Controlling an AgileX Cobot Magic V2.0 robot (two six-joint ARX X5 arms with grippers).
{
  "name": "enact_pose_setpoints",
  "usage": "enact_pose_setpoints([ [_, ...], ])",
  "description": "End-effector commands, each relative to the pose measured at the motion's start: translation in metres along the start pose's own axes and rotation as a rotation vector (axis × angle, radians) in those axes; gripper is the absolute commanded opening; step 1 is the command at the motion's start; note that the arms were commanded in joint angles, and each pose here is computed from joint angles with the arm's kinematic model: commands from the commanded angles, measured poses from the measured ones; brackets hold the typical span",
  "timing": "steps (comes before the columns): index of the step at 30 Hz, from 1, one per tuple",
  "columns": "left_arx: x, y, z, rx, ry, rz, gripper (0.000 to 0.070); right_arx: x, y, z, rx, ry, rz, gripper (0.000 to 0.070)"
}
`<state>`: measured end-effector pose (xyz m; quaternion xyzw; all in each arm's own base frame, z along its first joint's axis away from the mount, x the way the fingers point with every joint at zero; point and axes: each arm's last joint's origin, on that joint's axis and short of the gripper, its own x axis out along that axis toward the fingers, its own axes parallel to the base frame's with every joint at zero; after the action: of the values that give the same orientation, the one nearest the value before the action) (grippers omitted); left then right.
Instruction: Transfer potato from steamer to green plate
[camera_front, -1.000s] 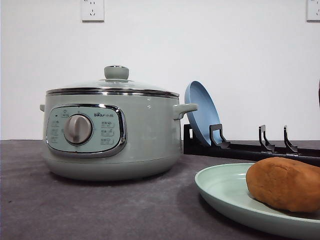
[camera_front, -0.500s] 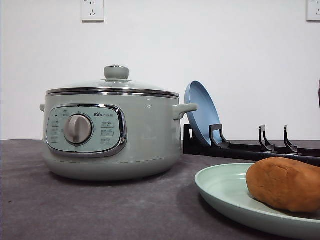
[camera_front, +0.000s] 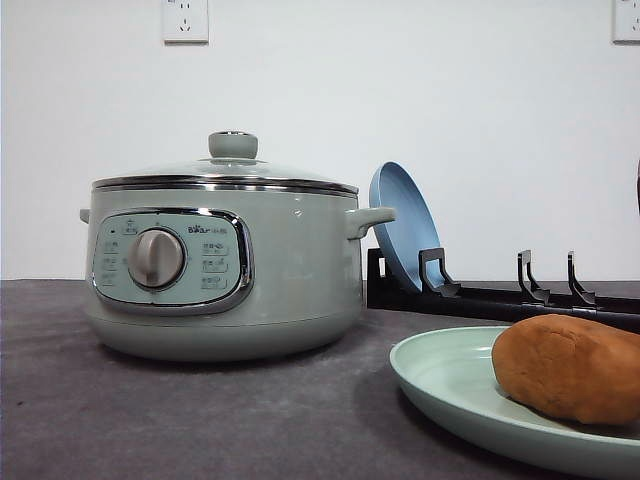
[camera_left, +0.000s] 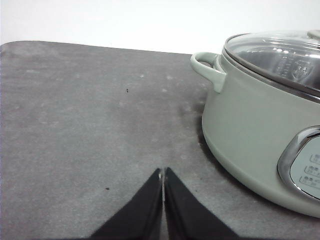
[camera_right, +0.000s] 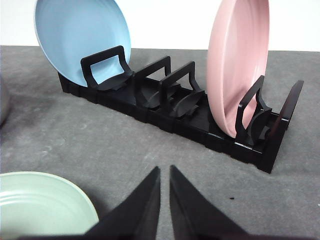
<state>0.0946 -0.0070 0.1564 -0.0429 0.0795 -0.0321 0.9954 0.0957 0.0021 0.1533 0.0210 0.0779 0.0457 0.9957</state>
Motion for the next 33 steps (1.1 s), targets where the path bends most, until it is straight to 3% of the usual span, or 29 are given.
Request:
enact_pose_setpoints([
  [1,0.0019,0.0007,-0.0071,0.000,0.024,0.005,0.0000,0.0005,-0.0003,-0.0012,-0.004,-0.005,-0.002,0.0021],
  [33,0.0019,0.0007,-0.0071,0.000,0.024,0.005,0.0000,0.0005,-0.0003,-0.0013,-0.004,-0.005,-0.001,0.0021],
])
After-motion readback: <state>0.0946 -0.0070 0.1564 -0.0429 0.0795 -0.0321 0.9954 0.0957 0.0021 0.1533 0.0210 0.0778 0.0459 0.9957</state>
